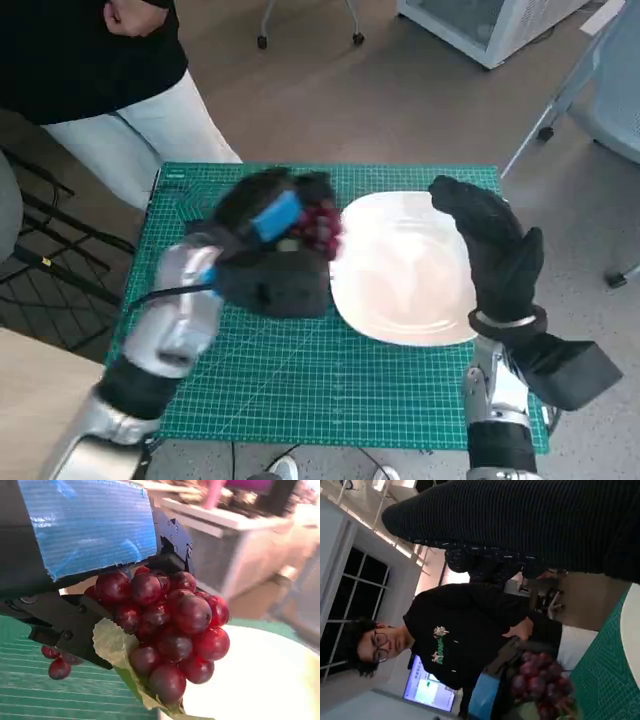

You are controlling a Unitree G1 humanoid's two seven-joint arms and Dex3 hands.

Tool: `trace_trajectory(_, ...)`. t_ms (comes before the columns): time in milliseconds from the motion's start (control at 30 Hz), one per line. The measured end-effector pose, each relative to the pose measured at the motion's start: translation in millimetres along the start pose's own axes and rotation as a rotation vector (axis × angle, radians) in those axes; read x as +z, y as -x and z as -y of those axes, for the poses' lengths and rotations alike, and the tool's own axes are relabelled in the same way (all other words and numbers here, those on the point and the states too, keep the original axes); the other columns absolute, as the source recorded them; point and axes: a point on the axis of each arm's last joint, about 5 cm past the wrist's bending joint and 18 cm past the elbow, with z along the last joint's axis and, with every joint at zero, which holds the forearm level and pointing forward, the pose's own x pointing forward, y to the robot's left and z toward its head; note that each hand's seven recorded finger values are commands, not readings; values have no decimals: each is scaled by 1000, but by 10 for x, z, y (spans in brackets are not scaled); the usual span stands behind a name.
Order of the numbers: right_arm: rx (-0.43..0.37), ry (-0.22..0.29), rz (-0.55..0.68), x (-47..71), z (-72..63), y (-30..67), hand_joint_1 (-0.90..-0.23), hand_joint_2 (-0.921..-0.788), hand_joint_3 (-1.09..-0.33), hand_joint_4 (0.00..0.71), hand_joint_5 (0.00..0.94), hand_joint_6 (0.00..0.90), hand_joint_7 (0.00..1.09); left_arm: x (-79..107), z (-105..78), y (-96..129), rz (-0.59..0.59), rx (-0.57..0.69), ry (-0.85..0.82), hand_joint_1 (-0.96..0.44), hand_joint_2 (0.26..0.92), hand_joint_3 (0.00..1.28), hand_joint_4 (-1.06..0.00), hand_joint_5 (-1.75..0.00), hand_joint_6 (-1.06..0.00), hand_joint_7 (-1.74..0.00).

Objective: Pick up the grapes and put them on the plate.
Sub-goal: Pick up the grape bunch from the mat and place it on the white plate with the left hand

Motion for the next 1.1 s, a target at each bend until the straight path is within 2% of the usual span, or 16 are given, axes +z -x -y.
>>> trace_trajectory(300, -19, 3, 33, 57, 50, -14, -661, -921, -718, 442, 14, 35, 511, 323, 51, -365, 64, -84, -30, 6, 921, 196, -491, -1529, -578, -1054)
trace_trajectory(500, -27, 11, 42, 68, 62, -4, -651, -921, -712, 448, 12, 61, 470, 449, 154, -551, 87, -177, -54, 6, 921, 202, -488, -1540, -566, -1060)
trace_trajectory(867, -48, 30, 60, 85, 90, 37, -668, -921, -696, 455, 7, 99, 387, 451, 262, -699, 87, -299, -95, 6, 921, 253, -428, -1606, -512, -1113)
trace_trajectory(1100, -63, 37, 56, 88, 98, 82, -676, -921, -688, 455, 5, 104, 366, 431, 300, -714, 80, -315, -95, 3, 921, 287, -402, -1478, -421, -1376)
